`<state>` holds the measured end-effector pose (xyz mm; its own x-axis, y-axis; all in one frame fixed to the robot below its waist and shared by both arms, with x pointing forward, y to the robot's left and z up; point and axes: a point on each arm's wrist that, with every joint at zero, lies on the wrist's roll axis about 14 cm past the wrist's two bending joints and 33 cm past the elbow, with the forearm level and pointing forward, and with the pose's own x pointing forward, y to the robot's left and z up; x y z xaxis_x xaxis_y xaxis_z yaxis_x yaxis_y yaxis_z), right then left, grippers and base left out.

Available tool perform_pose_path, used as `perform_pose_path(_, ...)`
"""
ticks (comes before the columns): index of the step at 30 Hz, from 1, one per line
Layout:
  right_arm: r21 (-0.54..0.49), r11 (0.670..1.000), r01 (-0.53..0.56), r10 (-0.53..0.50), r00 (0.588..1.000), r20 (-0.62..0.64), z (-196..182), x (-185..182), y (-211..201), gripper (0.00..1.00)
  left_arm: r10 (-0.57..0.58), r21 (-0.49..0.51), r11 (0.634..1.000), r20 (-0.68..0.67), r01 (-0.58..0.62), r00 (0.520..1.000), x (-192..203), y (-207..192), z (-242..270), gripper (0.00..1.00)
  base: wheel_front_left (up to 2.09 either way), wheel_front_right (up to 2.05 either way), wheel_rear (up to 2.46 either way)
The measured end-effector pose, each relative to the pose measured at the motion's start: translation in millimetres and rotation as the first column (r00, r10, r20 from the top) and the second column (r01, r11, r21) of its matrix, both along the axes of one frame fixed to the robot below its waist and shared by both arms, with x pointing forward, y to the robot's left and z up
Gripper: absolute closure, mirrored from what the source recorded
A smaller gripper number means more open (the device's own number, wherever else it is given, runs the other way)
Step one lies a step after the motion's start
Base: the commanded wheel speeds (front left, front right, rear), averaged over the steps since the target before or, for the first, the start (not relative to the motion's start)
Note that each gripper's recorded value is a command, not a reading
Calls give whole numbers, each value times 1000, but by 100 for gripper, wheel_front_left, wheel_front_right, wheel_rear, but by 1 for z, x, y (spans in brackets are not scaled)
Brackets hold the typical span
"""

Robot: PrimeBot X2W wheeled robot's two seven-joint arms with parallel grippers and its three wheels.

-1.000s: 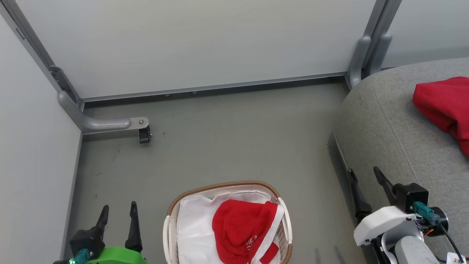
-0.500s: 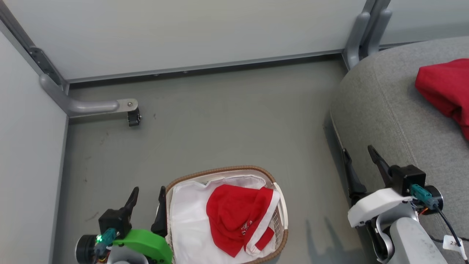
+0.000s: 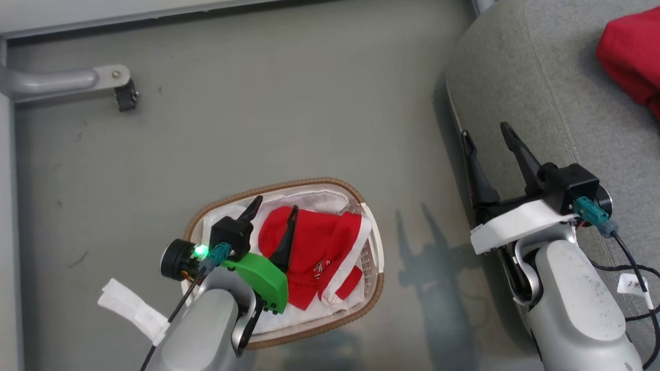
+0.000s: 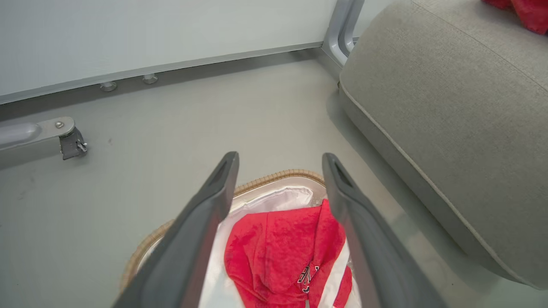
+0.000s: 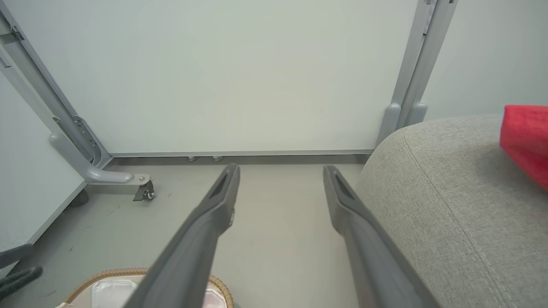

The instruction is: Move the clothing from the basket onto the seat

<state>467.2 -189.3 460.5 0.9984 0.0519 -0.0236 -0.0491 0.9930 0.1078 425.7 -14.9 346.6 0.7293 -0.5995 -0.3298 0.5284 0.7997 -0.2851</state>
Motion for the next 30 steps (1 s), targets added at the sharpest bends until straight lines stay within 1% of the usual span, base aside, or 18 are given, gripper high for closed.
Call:
perform_pose_path(6, 4, 1000, 13, -13, 999, -39, -21, 12, -7, 0, -163, 22, 986, -70, 165, 984, 1, -33, -38, 0, 0, 0, 0)
perform_pose_path(13, 4, 999, 48, -47, 995, -90, -48, 18, -22, 0, -303, 30, 950, -157, 311, 940, -3, -59, -85, 0, 0, 0, 0)
perform_pose_path(19, 1, 998, 67, -66, 988, -139, -70, 19, -31, 0, -425, 38, 896, -216, 442, 879, -12, -77, -119, 0, 0, 0, 0)
perform_pose_path(26, -7, 996, 88, -87, 980, -179, -89, 19, -41, 0, -540, 56, 817, -271, 573, 797, -20, -89, -153, 0, 0, 0, 0)
perform_pose_path(30, -16, 995, 98, -99, 974, -205, -100, 17, -47, 0, -565, 49, 797, -287, 601, 773, -16, -96, -166, 0, 0, 0, 0)
